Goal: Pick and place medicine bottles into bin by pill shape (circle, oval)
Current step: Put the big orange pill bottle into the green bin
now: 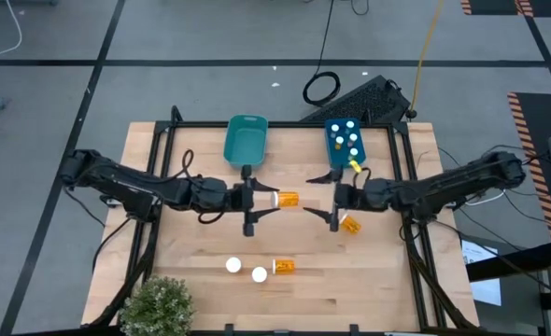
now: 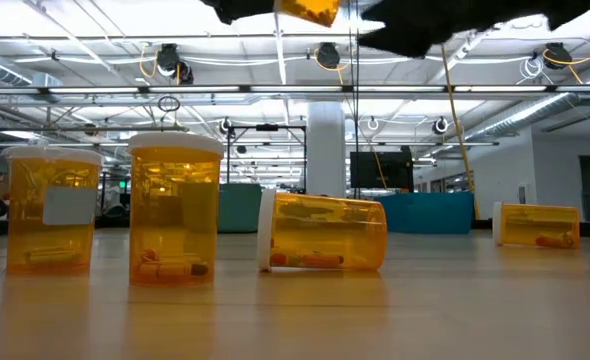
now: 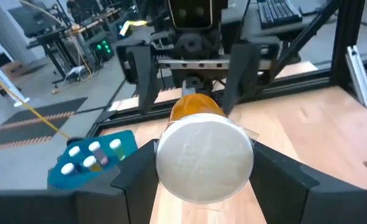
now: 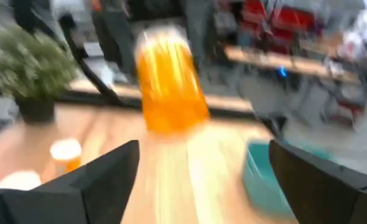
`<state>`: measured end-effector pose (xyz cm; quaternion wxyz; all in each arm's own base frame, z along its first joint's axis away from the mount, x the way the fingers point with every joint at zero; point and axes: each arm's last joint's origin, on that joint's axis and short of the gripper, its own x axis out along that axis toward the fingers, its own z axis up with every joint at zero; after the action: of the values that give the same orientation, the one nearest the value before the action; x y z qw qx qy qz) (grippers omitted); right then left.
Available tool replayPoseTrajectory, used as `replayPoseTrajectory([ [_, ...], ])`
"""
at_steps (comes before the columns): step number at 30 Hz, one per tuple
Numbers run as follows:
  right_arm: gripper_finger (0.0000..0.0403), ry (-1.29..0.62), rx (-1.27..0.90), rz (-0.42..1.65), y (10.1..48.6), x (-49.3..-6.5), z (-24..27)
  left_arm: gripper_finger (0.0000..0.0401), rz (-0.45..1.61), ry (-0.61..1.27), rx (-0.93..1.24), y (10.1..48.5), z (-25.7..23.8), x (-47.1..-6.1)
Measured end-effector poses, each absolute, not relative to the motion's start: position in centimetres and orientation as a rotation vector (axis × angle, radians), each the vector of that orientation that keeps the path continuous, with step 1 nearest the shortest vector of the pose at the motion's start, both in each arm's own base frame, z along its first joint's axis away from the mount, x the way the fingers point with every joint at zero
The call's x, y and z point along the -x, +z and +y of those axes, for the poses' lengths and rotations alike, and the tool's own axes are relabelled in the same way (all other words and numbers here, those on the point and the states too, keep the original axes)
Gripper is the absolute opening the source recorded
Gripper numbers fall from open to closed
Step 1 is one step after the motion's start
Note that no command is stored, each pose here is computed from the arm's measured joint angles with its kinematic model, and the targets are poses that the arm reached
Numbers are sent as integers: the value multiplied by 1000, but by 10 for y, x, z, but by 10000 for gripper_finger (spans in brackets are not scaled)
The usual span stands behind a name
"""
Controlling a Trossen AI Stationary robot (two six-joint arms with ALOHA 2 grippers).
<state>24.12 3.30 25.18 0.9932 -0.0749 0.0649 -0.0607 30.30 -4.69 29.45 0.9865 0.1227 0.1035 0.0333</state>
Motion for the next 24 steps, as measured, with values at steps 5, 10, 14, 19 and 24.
replayPoseTrajectory([
  [5, 366, -122, 142, 285, 247, -222, 37, 225, 307, 143, -239, 314, -34, -286],
  [10, 354, -92, 161, 335, 242, -219, 43, 225, 477, 256, -212, 349, -7, -275],
  [14, 344, -78, 170, 358, 228, -218, 45, 225, 538, 348, -199, 381, 20, -274],
  [19, 337, -81, 159, 319, 212, -213, 44, 225, 627, 461, -190, 402, 62, -271],
  [24, 336, -83, 141, 260, 206, -210, 43, 225, 722, 530, -137, 400, 110, -270],
])
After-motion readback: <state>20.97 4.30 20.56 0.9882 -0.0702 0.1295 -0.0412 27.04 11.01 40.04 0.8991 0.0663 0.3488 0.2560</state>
